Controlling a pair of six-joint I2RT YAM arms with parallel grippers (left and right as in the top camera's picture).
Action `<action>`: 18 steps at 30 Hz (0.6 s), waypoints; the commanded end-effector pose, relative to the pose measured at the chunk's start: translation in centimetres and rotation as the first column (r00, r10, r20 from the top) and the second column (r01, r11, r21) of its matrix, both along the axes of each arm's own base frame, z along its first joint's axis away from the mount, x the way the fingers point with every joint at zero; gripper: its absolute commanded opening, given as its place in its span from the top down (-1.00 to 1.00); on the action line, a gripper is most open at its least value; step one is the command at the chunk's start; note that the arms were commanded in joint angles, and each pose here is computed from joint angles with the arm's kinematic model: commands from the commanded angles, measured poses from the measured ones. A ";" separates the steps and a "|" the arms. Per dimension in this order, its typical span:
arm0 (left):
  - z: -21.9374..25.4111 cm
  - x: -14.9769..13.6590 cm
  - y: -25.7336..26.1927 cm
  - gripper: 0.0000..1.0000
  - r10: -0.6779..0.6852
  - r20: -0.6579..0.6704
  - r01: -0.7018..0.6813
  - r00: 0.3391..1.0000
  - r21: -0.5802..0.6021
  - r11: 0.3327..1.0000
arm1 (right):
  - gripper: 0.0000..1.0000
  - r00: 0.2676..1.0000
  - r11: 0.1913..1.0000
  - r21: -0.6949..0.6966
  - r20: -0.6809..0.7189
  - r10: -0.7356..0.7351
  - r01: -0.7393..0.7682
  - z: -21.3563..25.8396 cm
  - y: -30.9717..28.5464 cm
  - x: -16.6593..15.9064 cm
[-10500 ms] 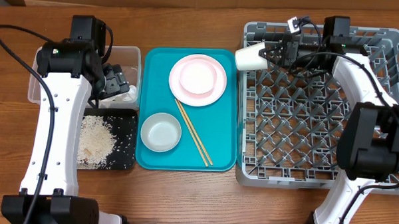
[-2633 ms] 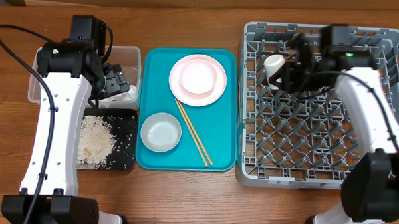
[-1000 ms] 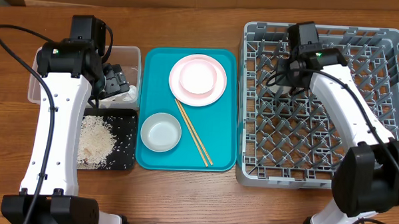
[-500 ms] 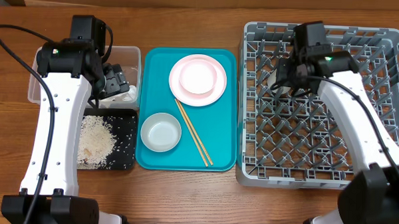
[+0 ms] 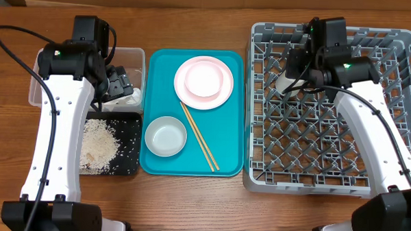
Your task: Sort waste into correct bins and load items into the dishwasher
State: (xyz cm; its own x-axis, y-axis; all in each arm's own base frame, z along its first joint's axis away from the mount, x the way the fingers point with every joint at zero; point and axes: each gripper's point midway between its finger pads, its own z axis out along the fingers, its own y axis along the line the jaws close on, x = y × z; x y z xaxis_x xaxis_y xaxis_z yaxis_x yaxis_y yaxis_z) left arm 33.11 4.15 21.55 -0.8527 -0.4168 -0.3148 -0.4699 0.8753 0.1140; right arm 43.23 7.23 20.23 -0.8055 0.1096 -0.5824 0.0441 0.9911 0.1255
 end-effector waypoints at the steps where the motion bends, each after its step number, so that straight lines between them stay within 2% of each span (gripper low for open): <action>1: 0.5 0.1 0.2 -1.00 0.006 0.016 -0.007 1.000 0.012 1.000 | 0.88 0.999 0.999 -0.032 -0.048 -0.018 0.017 -2.3 -0.4 0.5; 11: 0.5 0.1 0.2 -1.00 0.006 0.016 -0.007 1.000 0.012 1.000 | 0.87 0.979 0.997 -0.070 -0.203 -0.025 0.010 -9.0 -0.4 0.9; 18: 0.5 0.1 0.2 -1.00 0.006 0.016 -0.007 1.000 0.012 1.000 | 0.87 0.986 0.998 -0.065 -0.165 -0.025 0.014 -7.0 -0.4 1.2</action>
State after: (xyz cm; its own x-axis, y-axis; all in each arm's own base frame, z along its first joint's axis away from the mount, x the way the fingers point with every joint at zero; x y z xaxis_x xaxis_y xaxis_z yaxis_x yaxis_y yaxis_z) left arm 33.11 4.15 21.54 -0.8528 -0.4168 -0.3145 -0.4699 0.8753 0.1141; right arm 43.85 7.18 11.33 -0.9104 0.0857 -0.4047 0.0695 0.9961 0.0545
